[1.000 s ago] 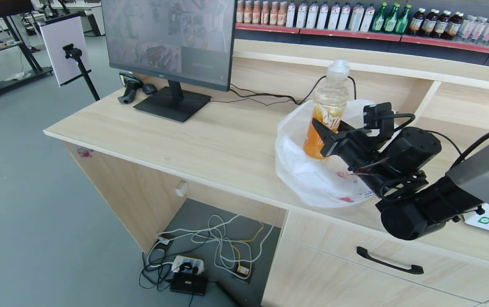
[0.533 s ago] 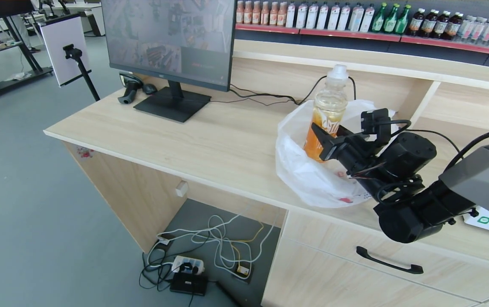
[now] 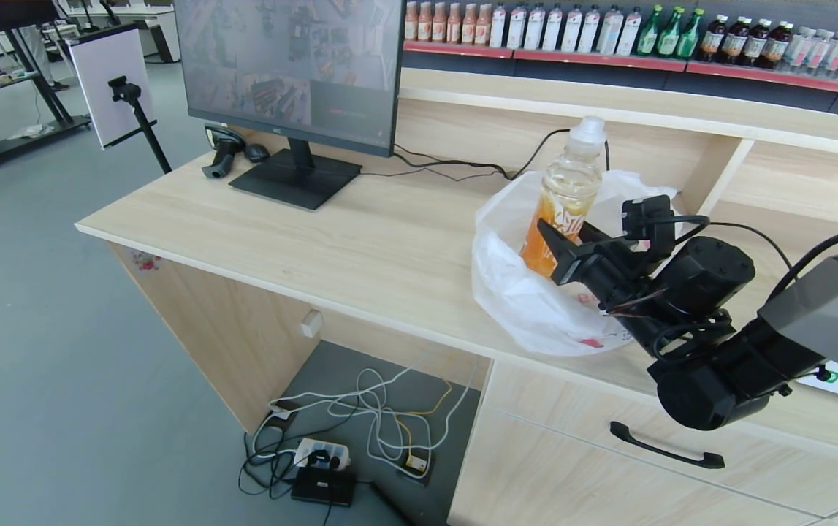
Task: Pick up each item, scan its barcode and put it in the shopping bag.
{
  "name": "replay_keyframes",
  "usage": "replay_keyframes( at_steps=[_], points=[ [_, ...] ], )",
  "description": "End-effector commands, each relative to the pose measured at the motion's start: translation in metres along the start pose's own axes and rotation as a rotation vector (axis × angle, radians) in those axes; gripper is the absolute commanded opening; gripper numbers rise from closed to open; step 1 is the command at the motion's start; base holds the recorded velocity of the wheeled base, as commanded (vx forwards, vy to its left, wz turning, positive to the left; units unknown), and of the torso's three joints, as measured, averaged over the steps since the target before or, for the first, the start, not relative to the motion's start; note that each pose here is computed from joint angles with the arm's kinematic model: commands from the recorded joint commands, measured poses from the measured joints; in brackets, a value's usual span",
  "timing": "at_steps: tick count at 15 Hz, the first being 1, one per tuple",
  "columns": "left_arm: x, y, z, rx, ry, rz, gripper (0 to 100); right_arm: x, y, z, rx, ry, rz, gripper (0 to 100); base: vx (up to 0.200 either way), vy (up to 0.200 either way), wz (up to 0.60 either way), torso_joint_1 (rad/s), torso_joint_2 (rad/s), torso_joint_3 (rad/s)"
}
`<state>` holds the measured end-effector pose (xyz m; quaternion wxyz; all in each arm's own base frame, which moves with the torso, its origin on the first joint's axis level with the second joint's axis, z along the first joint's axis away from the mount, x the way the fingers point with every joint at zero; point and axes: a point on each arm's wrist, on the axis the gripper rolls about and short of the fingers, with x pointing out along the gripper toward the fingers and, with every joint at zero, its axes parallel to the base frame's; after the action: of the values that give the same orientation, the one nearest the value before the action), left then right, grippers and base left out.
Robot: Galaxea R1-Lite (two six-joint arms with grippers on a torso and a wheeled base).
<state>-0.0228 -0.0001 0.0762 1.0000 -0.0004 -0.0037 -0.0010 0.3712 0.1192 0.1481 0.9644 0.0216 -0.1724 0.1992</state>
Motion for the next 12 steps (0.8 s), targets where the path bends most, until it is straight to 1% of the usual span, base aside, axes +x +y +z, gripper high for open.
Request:
replay_keyframes(
  at_steps=[1,9,10,12],
  points=[
    [0.0000,0.0000,0.0000,-0.001,0.000,0.000,0,-0.0011,0.0015,-0.0007,0.003,0.008,0.003,0,0.000,0.000,0.00,0.000,0.00,0.000],
    [0.0000,0.0000,0.0000,-0.001,0.000,0.000,0,-0.0056,0.0025,-0.0071,0.008,0.038,0.006,0,0.000,0.000,0.00,0.000,0.00,0.000],
    [0.0000,0.0000,0.0000,-0.001,0.000,0.000,0,-0.0054,0.0025,-0.0068,0.010,0.037,0.006,100,0.000,0.000,0.00,0.000,0.00,0.000],
    [0.0000,0.0000,0.0000,-0.001,0.000,0.000,0,-0.0046,0.0018,-0.0067,0.010,0.034,0.006,100,0.000,0.000,0.00,0.000,0.00,0.000]
  ],
)
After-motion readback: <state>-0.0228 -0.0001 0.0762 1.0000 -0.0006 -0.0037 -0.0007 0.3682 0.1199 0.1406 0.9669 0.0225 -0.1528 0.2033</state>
